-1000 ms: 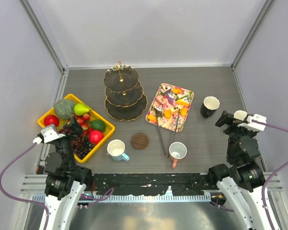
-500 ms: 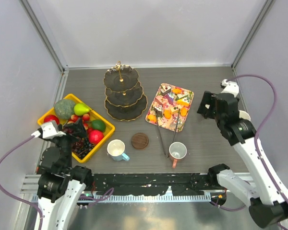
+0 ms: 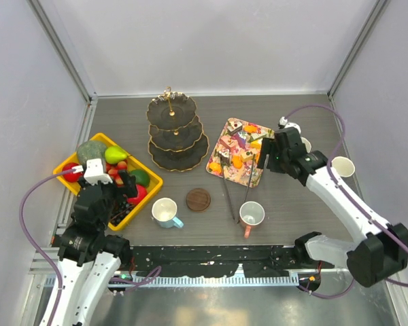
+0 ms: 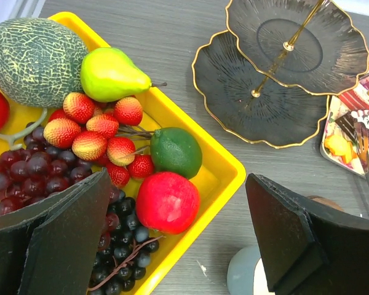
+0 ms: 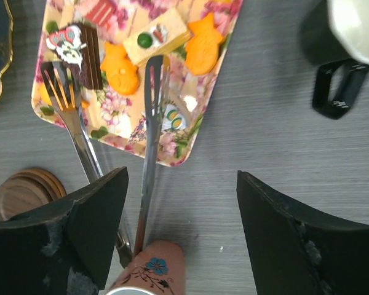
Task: Serve the afternoon tea
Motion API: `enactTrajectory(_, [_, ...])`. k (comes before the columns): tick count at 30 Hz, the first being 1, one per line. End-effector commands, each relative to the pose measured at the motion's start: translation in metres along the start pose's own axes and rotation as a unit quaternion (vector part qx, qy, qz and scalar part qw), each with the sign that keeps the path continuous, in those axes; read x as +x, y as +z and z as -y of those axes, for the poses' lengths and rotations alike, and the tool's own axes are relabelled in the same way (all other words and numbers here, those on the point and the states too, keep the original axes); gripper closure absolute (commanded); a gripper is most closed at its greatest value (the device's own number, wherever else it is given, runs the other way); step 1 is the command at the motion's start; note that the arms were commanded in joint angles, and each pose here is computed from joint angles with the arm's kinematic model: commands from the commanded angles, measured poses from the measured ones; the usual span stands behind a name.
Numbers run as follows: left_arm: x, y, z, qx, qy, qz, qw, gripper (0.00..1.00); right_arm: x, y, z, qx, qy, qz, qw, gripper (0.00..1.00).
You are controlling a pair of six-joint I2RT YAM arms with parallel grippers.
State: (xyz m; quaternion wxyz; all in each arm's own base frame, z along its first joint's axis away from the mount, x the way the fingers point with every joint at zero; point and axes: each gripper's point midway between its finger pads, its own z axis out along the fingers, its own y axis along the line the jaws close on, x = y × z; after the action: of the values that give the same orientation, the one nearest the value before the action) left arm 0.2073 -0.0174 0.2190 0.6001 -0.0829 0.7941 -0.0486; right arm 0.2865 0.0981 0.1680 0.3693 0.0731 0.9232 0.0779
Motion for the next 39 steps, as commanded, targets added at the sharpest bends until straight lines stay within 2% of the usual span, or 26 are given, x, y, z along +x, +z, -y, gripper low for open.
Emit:
enactTrajectory(1, [-0.003, 0.001, 0.007, 0.016, -0.001, -0.001, 1.0, 0.01, 0.009, 0.018, -0.019, 0.014, 0.023, -0.006, 1.0, 0.24])
enactTrajectory(8, [-0.003, 0.003, 0.008, 0.02, 0.0, -0.003, 1.0, 0.01, 0.032, 0.045, -0.042, 0.024, 0.01, -0.03, 0.999, 0.44])
enactTrajectory(14, [-0.002, 0.004, 0.013, 0.034, -0.006, -0.004, 0.999, 0.01, 0.047, 0.067, -0.052, 0.04, 0.01, -0.04, 0.998, 0.53])
enactTrajectory(17, [-0.003, 0.004, 0.013, 0.033, -0.007, -0.002, 0.999, 0.01, 0.05, 0.077, -0.049, 0.062, 0.013, -0.039, 0.997, 0.61])
enactTrajectory(23, [-0.002, 0.004, 0.013, 0.033, -0.006, -0.003, 0.999, 0.01, 0.062, 0.091, -0.042, 0.092, 0.013, -0.05, 0.994, 0.64])
enactTrajectory(32, [-0.001, 0.004, 0.013, 0.034, -0.007, -0.003, 0.999, 0.01, 0.069, 0.093, -0.04, 0.1, 0.025, -0.056, 0.993, 0.81])
enactTrajectory(36, [-0.002, 0.004, 0.013, 0.034, -0.007, -0.003, 0.999, 0.01, 0.061, 0.083, -0.041, 0.092, 0.04, -0.042, 0.994, 0.9])
enactTrajectory(39, [0.0, 0.005, 0.013, 0.034, -0.007, -0.006, 0.999, 0.01, 0.051, 0.072, -0.045, 0.078, 0.055, -0.025, 0.995, 0.93])
